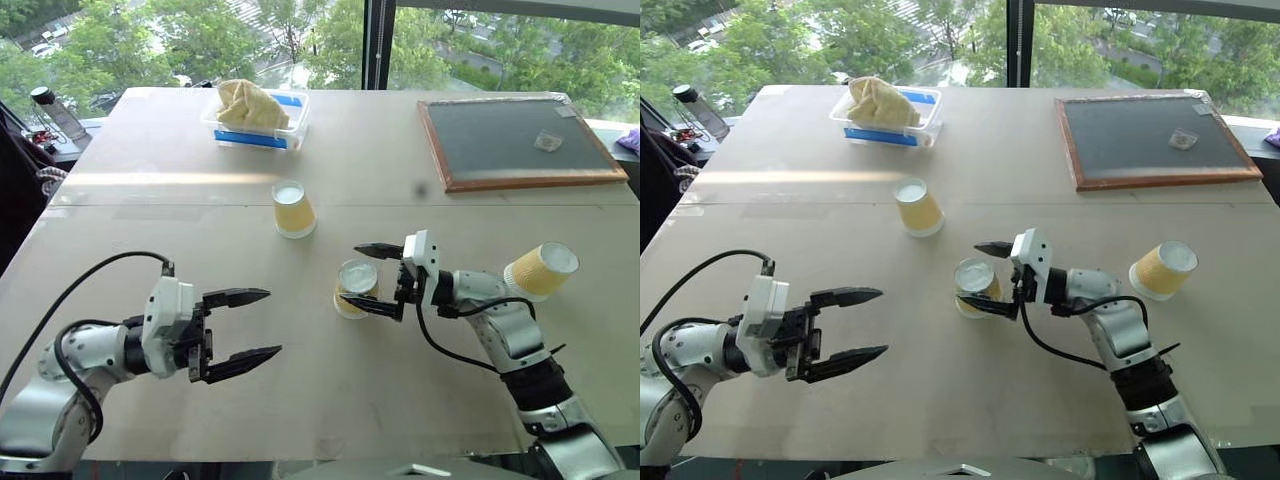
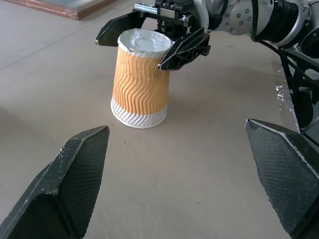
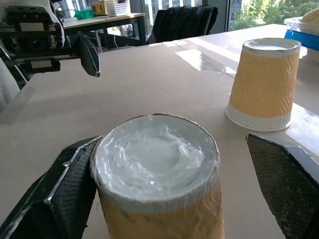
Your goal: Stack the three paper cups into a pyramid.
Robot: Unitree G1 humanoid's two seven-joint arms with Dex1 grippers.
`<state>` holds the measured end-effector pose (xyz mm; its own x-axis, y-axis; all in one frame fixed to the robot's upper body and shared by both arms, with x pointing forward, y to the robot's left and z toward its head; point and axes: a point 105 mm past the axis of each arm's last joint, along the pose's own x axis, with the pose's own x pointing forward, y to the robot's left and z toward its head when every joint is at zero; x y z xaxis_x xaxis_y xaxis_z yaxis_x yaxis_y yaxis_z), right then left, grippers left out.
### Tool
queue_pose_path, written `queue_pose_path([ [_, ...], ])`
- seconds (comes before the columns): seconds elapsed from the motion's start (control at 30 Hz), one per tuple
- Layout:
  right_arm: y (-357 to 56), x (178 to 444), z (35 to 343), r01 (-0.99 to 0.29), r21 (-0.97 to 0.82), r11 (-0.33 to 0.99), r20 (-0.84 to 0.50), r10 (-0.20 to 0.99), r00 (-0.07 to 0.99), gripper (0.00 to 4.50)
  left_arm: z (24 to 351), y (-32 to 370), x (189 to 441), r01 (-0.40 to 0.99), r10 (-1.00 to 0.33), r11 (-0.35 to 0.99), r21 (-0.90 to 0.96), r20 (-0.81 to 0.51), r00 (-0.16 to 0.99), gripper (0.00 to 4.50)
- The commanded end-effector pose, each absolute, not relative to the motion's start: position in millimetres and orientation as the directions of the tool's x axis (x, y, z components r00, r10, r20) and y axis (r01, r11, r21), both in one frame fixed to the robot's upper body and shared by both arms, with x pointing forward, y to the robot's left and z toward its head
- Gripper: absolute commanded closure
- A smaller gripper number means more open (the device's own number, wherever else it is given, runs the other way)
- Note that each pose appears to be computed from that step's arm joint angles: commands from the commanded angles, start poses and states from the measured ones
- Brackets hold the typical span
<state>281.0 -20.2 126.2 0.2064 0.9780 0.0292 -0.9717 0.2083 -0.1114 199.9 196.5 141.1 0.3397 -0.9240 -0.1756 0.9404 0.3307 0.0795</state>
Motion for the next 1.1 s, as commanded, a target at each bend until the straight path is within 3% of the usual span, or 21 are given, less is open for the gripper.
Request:
queue_pose_path([
  [0.03, -13.5, 279.8, 131.2, -0.976, -0.125, 0.181, 0.042, 0.983, 0.177, 0.0, 149.2, 198.9, 200.5, 0.941, -0.929, 0.325, 0.095, -0.153, 0.337, 0.02],
  [0.07, -13.1, 280.3, 130.8, -0.976, -0.124, 0.18, 0.041, 0.983, 0.177, 0.0, 149.5, 199.1, 200.8, 0.94, -0.929, 0.326, 0.095, -0.151, 0.338, 0.02],
  [0.13, -13.0, 280.8, 130.4, -0.976, -0.123, 0.179, 0.04, 0.984, 0.175, 0.53, 149.7, 199.5, 201.1, 0.94, -0.929, 0.327, 0.097, -0.149, 0.339, 0.0],
  [0.3, -14.3, 280.2, 129.9, -0.979, -0.096, 0.181, 0.048, 0.983, 0.178, 2.47, 148.6, 202.4, 203.0, 0.933, -0.923, 0.347, 0.095, -0.143, 0.358, 0.0],
  [0.43, -15.0, 290.3, 140.1, -0.971, -0.078, 0.228, 0.087, 0.971, 0.221, 2.5, 148.6, 208.0, 207.7, 0.907, -0.9, 0.415, 0.069, -0.119, 0.42, 0.0],
  [0.7, -18.0, 347.2, 152.0, -0.883, -0.07, 0.465, 0.075, 0.885, 0.46, 2.5, 157.0, 198.1, 230.6, 0.836, -0.833, 0.541, 0.092, -0.083, 0.548, 0.0],
  [0.83, -16.4, 361.1, 156.0, -0.854, -0.072, 0.515, 0.086, 0.856, 0.509, 2.5, 167.3, 190.0, 246.1, 0.794, -0.796, 0.597, 0.117, -0.038, 0.604, 0.0],
  [1.03, -13.1, 366.9, 160.0, -0.845, -0.079, 0.529, 0.102, 0.847, 0.521, 2.5, 168.5, 179.8, 250.6, 0.798, -0.801, 0.59, 0.122, -0.043, 0.598, 0.0],
  [1.07, -14.4, 365.8, 160.7, -0.846, -0.084, 0.527, 0.105, 0.849, 0.518, 1.52, 168.1, 179.3, 250.5, 0.802, -0.804, 0.585, 0.123, -0.048, 0.593, 0.0],
  [1.1, -16.6, 362.7, 160.3, -0.851, -0.094, 0.517, 0.1, 0.855, 0.509, 1.24, 168.4, 178.3, 249.9, 0.806, -0.808, 0.579, 0.122, -0.048, 0.587, 0.0],
])
